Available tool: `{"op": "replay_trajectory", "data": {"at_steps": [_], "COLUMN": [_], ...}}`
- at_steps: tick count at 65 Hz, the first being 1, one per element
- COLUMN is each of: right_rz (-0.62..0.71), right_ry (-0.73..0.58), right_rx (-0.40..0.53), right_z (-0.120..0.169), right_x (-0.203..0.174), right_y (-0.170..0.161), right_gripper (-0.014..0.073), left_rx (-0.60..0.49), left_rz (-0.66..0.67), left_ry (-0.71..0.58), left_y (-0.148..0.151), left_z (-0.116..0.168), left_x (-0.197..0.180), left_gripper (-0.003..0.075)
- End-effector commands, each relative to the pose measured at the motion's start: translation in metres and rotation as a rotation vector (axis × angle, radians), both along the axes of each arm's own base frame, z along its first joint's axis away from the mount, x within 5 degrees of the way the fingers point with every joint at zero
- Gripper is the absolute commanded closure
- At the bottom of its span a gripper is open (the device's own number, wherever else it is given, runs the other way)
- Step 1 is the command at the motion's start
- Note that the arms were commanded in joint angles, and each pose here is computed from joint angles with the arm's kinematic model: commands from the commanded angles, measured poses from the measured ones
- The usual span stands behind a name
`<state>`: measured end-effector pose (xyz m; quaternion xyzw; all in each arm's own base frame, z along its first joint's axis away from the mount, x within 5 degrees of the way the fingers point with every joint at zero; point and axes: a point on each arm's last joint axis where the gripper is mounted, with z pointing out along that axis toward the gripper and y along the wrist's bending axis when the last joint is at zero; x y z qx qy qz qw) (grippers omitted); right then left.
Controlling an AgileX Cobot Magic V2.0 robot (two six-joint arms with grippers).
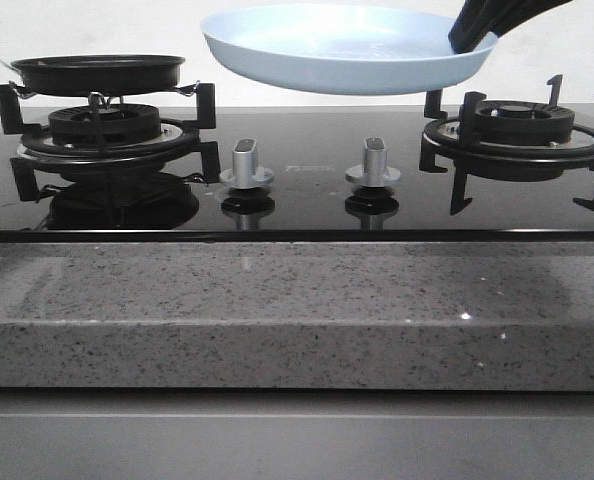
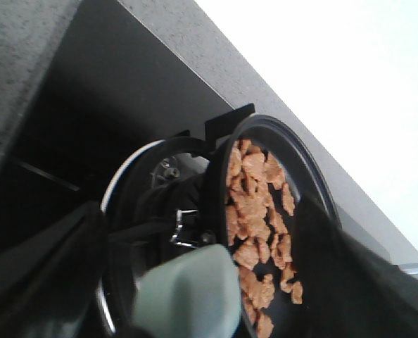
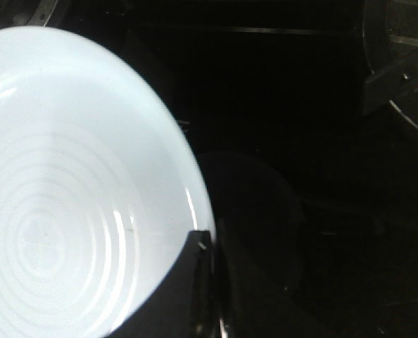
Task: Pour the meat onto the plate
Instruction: 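Grasp the pale green handle of the black frying pan with the left gripper, then lift the pan with the left gripper and tip the meat onto the held plate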
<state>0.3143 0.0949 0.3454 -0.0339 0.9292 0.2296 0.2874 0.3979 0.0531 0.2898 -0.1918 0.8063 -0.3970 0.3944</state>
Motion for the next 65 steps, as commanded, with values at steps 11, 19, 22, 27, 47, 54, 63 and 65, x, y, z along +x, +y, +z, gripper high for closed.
{"op": "replay_trajectory", "data": {"at_steps": [11, 19, 22, 27, 47, 54, 63, 65], "right_rz": [-0.013, -0.013, -0.013, -0.013, -0.013, -0.013, -0.013, -0.013], "right_ry": [-0.102, -0.102, -0.102, -0.102, -0.102, -0.102, -0.102, -0.102], "right_rx": [0.05, 0.05, 0.05, 0.05, 0.05, 0.05, 0.05, 0.05], "right_z": [0.0267, 0.0267, 0.0267, 0.0267, 0.0267, 0.0267, 0.0267, 0.0267], "right_x": [-0.0064, -0.0064, -0.0064, -0.0064, -0.0064, -0.0064, -0.0064, -0.0064], "right_y": [-0.0006, -0.0006, -0.0006, -0.0006, -0.0006, -0.0006, -0.0006, -0.0006], "right_gripper": [0.0666, 0.0666, 0.0666, 0.0666, 0.0666, 0.0666, 0.0666, 0.0666], "left_rx": [-0.046, -0.056, -0.057, -0.065, -0.069, -0.07, -0.097, -0.108], "left_rz": [-0.004, -0.011, -0.016, -0.025, -0.038, -0.042, -0.066, -0.071], "left_ry": [-0.095, -0.092, -0.092, -0.091, -0.09, -0.091, -0.104, -0.108], "left_y": [-0.0085, -0.0093, -0.0096, -0.0105, -0.0116, -0.012, -0.0149, -0.0156], "left_z": [0.0327, 0.0329, 0.033, 0.0333, 0.0334, 0.0342, 0.0392, 0.0408], "left_x": [-0.0033, -0.0038, -0.004, -0.0044, -0.0051, -0.0057, -0.0085, -0.0091], "left_gripper": [0.0252, 0.0391, 0.0441, 0.0512, 0.0743, 0.0741, 0.0741, 0.0741]}}
